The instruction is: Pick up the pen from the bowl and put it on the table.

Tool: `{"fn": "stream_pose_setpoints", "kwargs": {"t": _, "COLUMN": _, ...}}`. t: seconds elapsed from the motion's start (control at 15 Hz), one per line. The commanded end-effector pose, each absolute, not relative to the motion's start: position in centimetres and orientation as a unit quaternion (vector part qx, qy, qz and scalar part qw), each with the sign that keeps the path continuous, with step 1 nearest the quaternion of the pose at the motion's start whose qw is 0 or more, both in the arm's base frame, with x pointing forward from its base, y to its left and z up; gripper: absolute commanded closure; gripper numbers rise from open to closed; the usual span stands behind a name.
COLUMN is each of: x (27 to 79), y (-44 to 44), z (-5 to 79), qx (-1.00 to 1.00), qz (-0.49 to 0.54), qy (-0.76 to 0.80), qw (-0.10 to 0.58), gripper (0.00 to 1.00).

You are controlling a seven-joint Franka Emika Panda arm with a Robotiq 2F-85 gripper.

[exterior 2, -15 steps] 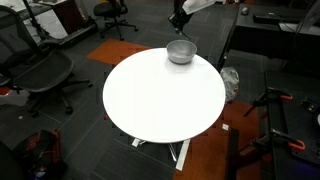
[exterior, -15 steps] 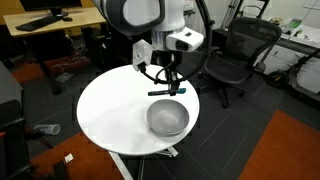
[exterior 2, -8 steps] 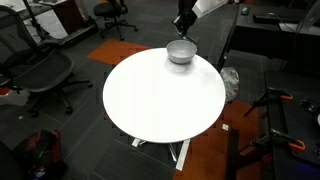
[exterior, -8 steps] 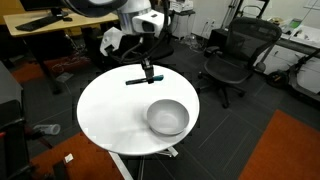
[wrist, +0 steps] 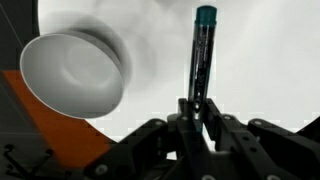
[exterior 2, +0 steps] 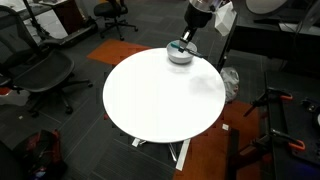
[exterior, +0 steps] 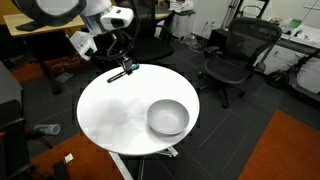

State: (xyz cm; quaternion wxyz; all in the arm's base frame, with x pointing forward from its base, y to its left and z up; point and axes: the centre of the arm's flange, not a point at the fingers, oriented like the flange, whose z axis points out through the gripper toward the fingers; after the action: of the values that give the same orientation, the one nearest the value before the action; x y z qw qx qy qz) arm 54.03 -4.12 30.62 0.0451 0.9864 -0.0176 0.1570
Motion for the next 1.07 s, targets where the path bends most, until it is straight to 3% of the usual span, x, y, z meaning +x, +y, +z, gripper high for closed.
{"fn": "stream_pose_setpoints", "kwargs": {"t": 0.0, "x": 50.7, "y": -4.2, "z": 30.7, "qx": 0.983, "qz": 0.164, "qy": 0.078, "qw": 0.015, "gripper": 0.95}}
{"fn": "stream_pose_setpoints", "kwargs": {"t": 0.6, "x": 49.6, "y": -4.3, "z": 28.0, "qx": 0.965, "qz": 0.136, "qy": 0.220, "qw": -0.038, "gripper": 0.95}}
{"fn": "stream_pose_setpoints", "kwargs": {"t": 1.0, "x": 50.2, "y": -0.7, "z": 26.7, "qx": 0.961, "qz": 0.118, "qy": 0.250, "qw": -0.028, "gripper": 0.95}}
